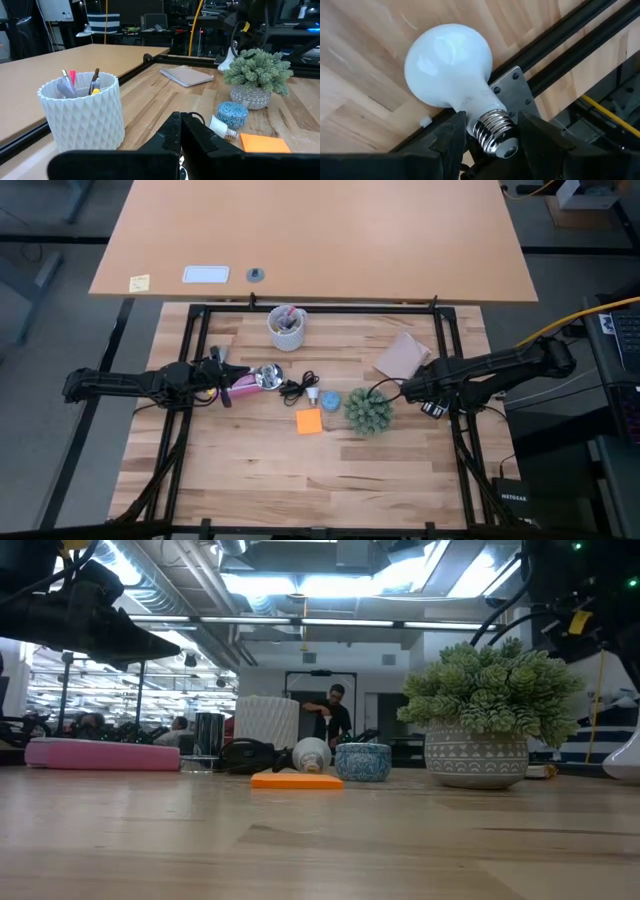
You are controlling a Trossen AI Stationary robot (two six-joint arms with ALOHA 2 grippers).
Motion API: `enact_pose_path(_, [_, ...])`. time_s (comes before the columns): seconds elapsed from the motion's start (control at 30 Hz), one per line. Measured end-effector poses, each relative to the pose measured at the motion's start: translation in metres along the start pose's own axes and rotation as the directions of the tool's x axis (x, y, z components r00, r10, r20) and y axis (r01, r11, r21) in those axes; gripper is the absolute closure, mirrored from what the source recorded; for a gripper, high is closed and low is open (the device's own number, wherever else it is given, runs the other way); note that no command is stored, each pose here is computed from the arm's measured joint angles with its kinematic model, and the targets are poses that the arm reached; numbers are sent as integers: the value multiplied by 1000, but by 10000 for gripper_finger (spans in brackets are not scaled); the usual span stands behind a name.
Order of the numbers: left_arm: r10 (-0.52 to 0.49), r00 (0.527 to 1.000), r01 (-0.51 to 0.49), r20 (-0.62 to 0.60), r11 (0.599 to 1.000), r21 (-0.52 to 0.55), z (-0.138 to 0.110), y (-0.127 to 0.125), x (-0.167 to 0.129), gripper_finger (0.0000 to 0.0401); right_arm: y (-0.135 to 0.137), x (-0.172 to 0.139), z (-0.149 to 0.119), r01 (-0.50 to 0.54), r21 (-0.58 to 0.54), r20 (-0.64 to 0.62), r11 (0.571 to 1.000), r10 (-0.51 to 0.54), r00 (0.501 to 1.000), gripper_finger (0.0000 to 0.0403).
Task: Screw lightbulb
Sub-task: Insert the lightbulb into the silver lamp
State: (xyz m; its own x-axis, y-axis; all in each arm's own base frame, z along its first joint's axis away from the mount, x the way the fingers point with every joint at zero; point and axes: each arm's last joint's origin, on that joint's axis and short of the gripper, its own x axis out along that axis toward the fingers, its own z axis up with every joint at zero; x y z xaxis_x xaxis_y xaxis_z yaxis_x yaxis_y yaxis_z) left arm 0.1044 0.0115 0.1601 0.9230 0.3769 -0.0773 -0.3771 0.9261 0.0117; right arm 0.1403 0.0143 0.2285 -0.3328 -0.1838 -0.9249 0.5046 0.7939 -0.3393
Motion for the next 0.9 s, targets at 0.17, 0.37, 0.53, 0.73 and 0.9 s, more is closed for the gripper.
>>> enact_pose_path(0.17, [1,1000,-1,0,1000,0,0,0,0,401,2,0,-2,-63,2,-60,998,63,996,220])
enact_pose_path(0.37, [1,1000,-1,0,1000,0,0,0,0,401,5,0,-3,-151,10,-119,989,151,981,221])
enact_pose_path(0.53, [0,1000,0,0,1000,0,0,0,0,401,9,0,2,-181,10,-67,983,181,981,245])
enact_pose_path(0.73, [1,1000,-1,0,1000,0,0,0,0,401,6,0,4,-81,43,24,996,80,996,264])
enact_pose_path(0.9, [0,1000,0,0,1000,0,0,0,0,401,5,0,6,-47,140,75,989,37,997,260])
